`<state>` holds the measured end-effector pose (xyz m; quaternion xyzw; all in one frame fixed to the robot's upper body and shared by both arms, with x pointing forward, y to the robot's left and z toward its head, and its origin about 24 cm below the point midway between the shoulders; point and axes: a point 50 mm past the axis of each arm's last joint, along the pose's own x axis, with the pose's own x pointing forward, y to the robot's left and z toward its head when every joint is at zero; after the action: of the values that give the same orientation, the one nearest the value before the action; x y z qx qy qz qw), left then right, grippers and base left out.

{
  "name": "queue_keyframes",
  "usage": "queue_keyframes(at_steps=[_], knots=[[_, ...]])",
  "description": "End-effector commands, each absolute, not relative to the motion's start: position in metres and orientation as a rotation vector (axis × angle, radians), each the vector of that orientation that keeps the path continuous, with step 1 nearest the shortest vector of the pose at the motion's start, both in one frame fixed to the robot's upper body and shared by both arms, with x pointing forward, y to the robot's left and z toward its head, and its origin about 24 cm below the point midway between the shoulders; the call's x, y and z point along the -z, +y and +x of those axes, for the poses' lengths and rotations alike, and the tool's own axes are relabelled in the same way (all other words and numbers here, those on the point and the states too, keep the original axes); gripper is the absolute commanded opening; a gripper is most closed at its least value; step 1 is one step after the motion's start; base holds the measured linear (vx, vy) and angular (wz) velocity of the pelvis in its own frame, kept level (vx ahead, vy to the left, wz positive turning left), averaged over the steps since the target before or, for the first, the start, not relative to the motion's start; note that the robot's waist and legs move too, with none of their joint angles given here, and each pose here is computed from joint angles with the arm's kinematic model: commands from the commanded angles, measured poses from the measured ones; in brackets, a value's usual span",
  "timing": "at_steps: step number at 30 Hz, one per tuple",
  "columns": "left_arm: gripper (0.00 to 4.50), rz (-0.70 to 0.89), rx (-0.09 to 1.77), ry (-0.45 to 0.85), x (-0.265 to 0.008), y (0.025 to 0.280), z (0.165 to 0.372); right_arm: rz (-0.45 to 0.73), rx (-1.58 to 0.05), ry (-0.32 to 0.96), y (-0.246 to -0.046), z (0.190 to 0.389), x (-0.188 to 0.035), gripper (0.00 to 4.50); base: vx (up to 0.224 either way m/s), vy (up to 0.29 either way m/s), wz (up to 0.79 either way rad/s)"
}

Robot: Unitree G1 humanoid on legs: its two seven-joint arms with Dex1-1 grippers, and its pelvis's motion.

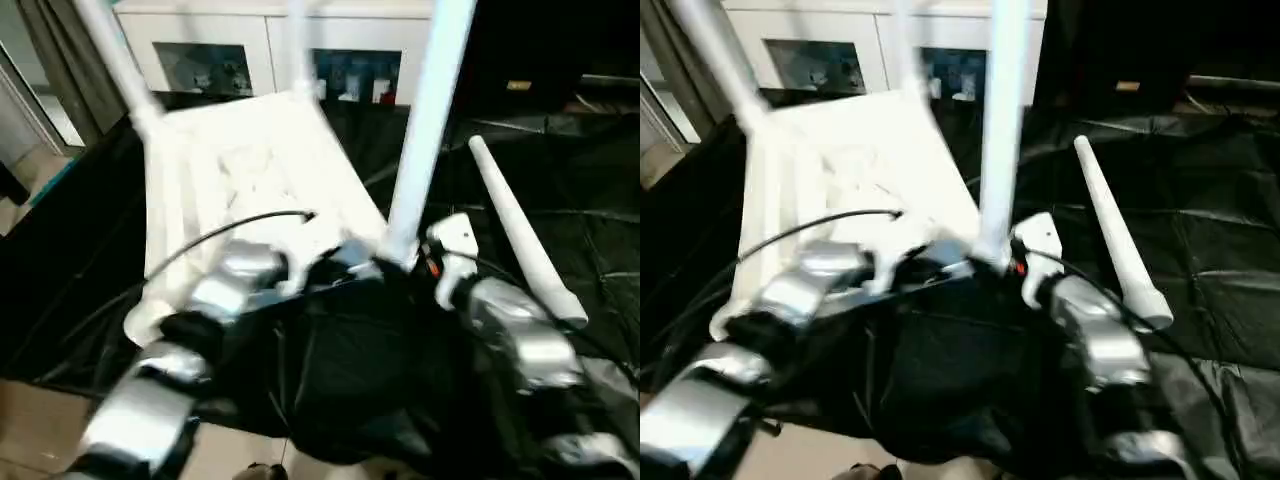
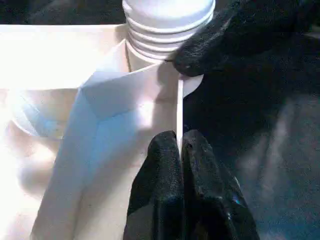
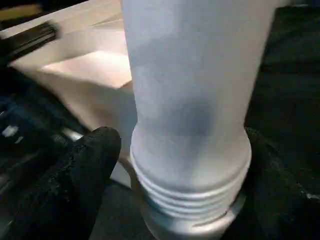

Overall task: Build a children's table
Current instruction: Rotate leg to tighten

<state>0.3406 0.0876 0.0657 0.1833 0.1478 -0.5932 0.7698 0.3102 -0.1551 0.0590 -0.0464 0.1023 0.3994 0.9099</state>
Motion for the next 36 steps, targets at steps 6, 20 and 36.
queue_keyframes(at_steps=[6,20,36], knots=[[0.0,0.366,1.52,0.348,-0.064,0.1,0.322,-0.144,-1.175,0.283,-0.153,0.286,-0.064,3.93,0.0,0.0,0.0],[0.0,0.374,1.498,0.358,-0.067,0.109,0.325,-0.157,-1.205,0.345,-0.15,0.282,-0.057,3.14,0.0,0.0,0.0],[0.0,0.235,1.0,0.287,-0.072,0.042,0.357,0.047,-0.464,0.357,-0.109,0.321,-0.021,2.74,0.0,0.0,0.0]])
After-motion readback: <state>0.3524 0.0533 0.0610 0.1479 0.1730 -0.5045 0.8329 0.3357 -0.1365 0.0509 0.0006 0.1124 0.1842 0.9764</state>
